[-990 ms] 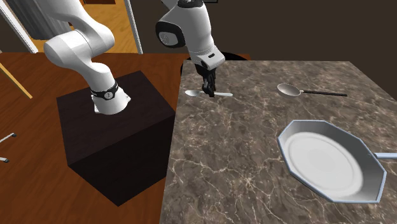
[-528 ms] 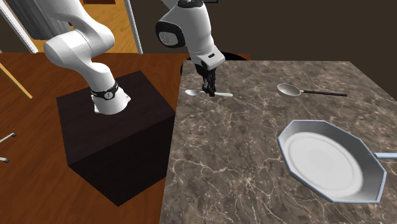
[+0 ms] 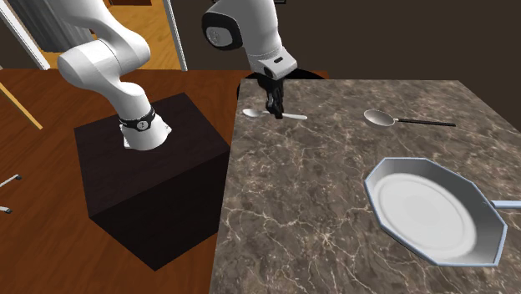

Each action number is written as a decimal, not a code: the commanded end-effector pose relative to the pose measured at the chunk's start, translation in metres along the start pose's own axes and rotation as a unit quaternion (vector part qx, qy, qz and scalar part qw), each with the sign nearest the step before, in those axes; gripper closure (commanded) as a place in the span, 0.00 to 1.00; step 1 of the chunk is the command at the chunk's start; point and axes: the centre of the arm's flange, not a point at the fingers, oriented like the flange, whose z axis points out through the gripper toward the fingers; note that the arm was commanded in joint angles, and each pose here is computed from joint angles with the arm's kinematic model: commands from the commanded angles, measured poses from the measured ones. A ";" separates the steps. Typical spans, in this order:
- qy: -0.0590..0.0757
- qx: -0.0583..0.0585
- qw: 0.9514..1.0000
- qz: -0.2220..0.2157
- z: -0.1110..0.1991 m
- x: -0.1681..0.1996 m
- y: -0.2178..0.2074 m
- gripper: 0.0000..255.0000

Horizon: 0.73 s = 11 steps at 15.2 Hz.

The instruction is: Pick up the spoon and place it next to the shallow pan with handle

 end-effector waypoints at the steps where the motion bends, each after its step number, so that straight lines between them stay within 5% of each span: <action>1: 0.000 0.000 1.000 0.000 -0.010 0.002 -0.001 1.00; 11: 0.000 0.000 1.000 0.000 -0.061 0.014 -0.007 1.00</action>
